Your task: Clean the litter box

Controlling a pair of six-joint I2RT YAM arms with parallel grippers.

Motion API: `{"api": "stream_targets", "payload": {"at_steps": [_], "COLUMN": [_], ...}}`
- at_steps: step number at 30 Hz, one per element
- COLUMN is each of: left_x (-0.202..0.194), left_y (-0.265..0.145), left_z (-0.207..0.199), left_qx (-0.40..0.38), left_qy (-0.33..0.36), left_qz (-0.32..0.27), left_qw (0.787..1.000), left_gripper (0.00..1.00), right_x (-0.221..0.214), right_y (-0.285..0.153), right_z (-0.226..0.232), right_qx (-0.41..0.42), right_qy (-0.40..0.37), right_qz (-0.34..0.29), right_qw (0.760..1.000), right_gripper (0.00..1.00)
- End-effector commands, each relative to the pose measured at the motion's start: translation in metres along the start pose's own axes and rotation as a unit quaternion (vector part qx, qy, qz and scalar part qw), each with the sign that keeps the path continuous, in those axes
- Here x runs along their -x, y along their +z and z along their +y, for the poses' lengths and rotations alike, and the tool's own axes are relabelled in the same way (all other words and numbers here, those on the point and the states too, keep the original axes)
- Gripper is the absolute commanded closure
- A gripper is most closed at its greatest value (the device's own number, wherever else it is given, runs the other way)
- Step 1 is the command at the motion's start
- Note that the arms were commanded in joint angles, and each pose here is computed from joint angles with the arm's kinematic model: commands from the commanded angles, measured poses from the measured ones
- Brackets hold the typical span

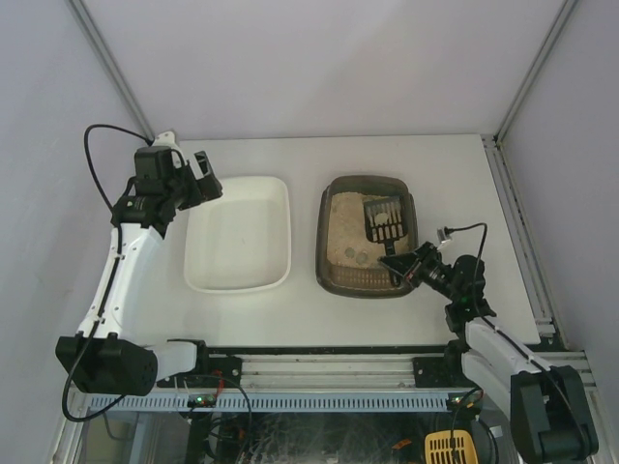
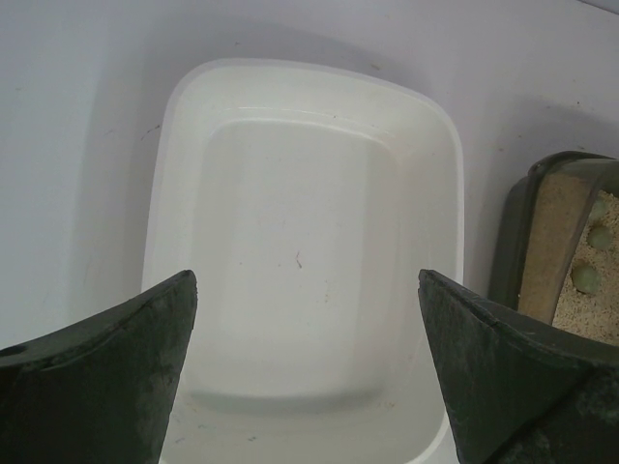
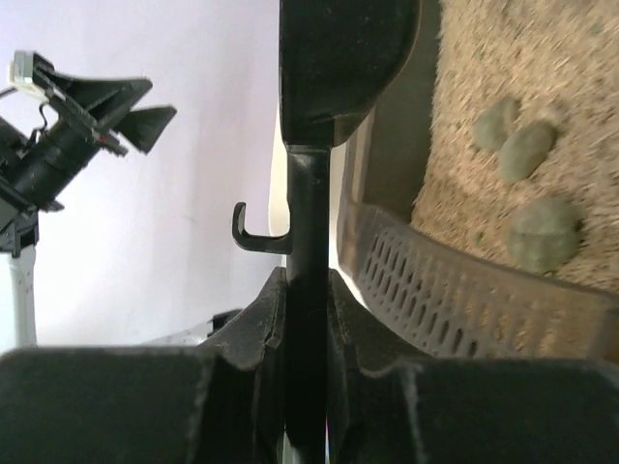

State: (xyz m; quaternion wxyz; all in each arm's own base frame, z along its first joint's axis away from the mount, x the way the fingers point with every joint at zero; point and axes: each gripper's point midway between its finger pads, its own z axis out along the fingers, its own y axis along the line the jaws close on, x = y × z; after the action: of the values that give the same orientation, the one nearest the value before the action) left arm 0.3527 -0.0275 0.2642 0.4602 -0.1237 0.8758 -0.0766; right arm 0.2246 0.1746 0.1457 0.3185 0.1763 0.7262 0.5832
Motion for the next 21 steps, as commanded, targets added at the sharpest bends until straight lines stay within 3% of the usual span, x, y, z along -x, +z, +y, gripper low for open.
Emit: {"api": "stream_targets", "payload": {"at_steps": [1, 5, 13, 18, 21], "left_x": [0.007, 0.008, 0.009, 0.023, 0.041], "left_y": [-0.005, -0.005, -0.003, -0.008, -0.013], "left_z": [0.0, 0.001, 0.006, 0.014, 0.027], "left_qx": [-0.007, -0.004, 0.005, 0.012, -0.02], "left_qy": [0.01, 0.012, 0.014, 0.044, 0.01], "left_qz": [-0.022, -0.026, -0.029, -0.036, -0.052], "left_qw": [1.0, 1.0, 0.999, 0.998, 0.998], "left_gripper": [0.0, 0.0, 0.0, 0.0, 0.0], "right_x": [-0.008, 0.0, -0.009, -0.019, -0.018], "right_y": [0.01, 0.008, 0.016, 0.024, 0.032], "right_z": [0.034, 0.034, 0.032, 0.038, 0.048], "right_qx": [0.048, 0.05, 0.029, 0.007, -0.033], "right_qy": [-0.044, -0.033, -0.046, -0.077, -0.132], "right_qz": [0.029, 0.006, 0.025, 0.051, 0.055], "right_qw": [0.997, 0.998, 0.998, 0.996, 0.989], "right_gripper": [1.0, 1.0, 1.0, 1.0, 1.0]}}
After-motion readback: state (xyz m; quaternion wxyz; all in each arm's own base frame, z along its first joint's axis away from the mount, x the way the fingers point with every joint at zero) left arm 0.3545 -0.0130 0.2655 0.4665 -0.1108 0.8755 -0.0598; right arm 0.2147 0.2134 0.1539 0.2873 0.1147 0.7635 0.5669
